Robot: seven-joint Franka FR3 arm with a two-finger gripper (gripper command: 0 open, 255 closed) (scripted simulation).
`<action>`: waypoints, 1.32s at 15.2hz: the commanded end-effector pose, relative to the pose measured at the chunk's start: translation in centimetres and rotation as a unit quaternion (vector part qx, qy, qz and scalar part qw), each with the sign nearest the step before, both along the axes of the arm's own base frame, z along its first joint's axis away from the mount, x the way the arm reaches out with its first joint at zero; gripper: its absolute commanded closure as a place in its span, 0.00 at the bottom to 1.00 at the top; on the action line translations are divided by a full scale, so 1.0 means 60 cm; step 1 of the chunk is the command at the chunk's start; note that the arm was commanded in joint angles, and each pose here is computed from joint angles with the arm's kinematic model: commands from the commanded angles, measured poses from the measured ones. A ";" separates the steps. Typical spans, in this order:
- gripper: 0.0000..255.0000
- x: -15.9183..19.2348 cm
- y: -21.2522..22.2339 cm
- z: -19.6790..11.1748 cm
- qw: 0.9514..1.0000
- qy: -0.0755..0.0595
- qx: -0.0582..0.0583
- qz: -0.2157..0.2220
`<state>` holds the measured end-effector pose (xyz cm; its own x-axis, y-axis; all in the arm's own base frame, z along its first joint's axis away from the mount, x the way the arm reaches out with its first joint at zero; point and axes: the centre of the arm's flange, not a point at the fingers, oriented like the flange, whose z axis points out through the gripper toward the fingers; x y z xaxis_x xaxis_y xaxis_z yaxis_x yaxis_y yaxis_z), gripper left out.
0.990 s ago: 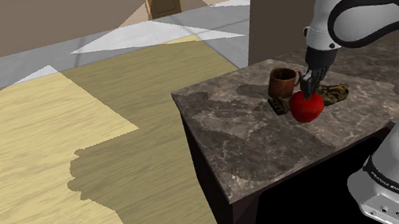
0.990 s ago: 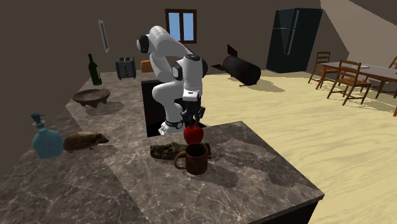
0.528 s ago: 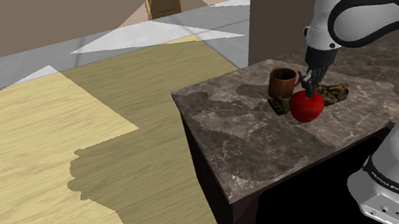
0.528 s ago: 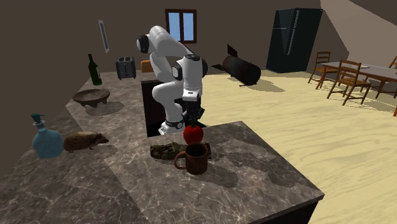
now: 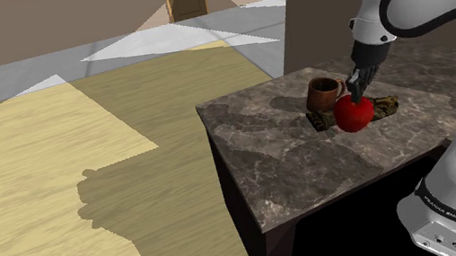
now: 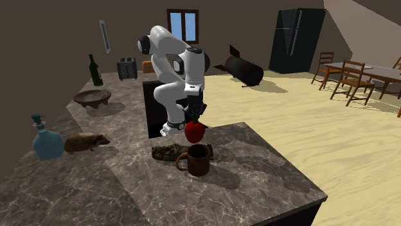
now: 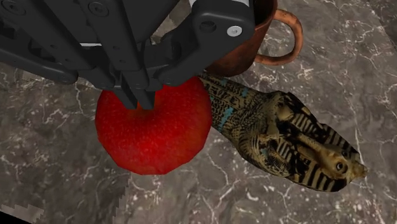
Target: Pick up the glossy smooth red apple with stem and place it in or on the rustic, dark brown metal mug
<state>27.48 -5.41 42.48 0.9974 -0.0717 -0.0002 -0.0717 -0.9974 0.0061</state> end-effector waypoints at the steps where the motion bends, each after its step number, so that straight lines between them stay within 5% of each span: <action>1: 1.00 0.000 0.000 0.018 1.000 0.000 0.000 0.000; 20: 1.00 0.000 0.000 0.185 1.000 0.000 0.000 0.000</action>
